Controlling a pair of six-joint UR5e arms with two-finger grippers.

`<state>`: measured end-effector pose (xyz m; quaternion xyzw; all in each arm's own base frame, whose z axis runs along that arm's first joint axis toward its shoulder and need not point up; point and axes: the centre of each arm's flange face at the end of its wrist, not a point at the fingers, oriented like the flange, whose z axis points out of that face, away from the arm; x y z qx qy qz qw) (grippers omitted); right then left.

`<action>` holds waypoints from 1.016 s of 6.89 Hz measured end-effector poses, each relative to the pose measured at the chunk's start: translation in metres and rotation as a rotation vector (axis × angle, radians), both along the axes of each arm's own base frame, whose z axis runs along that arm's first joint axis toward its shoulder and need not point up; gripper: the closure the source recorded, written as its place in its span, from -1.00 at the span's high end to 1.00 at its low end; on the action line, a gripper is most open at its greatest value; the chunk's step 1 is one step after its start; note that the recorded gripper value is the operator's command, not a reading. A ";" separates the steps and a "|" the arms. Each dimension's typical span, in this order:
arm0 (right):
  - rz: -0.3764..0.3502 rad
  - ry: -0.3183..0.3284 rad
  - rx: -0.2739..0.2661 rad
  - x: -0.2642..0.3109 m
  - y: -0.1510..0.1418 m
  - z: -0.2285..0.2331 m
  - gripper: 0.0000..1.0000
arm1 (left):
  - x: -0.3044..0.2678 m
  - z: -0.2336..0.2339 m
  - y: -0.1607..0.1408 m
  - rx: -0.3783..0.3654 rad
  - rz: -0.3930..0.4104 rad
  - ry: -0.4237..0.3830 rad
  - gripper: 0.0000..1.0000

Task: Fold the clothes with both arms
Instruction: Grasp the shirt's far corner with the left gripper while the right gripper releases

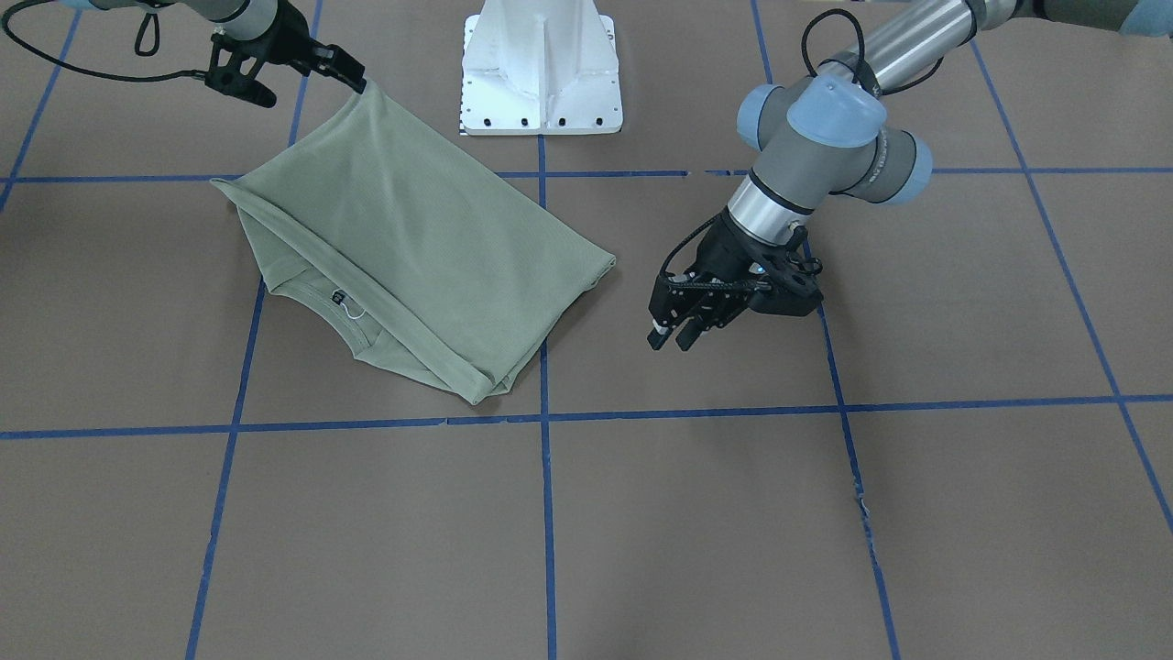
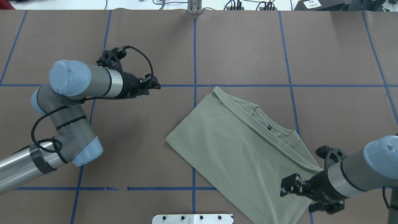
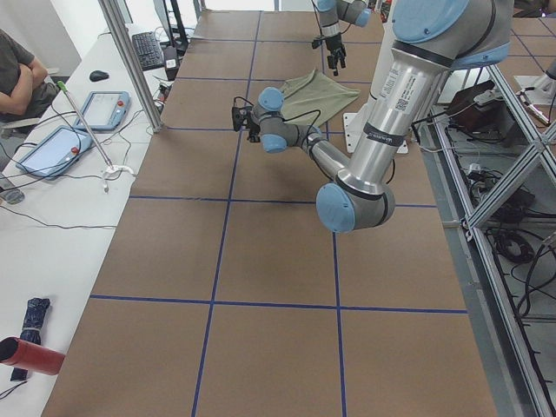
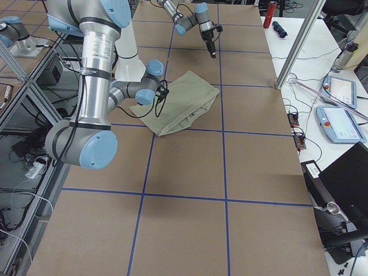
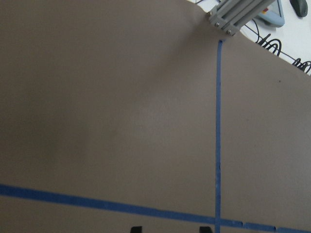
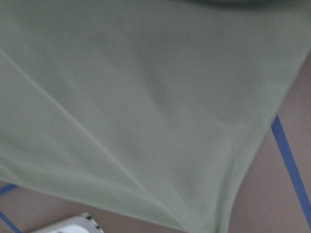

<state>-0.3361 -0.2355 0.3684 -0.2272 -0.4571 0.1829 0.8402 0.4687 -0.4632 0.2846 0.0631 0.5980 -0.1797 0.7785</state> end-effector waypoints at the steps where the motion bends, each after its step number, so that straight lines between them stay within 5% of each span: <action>1: 0.116 -0.008 0.011 0.014 -0.047 -0.001 1.00 | 0.024 0.001 0.034 -0.059 0.049 0.020 0.30; 3: 0.232 -0.009 0.018 0.019 -0.105 0.001 1.00 | 0.063 0.002 0.083 -0.120 0.120 0.031 0.30; 6: 0.257 0.008 0.016 0.016 -0.118 0.009 1.00 | 0.078 0.010 0.101 -0.136 0.149 0.017 0.21; 7: 0.265 0.015 0.018 0.015 -0.120 0.012 1.00 | 0.079 0.011 0.102 -0.136 0.150 0.016 0.05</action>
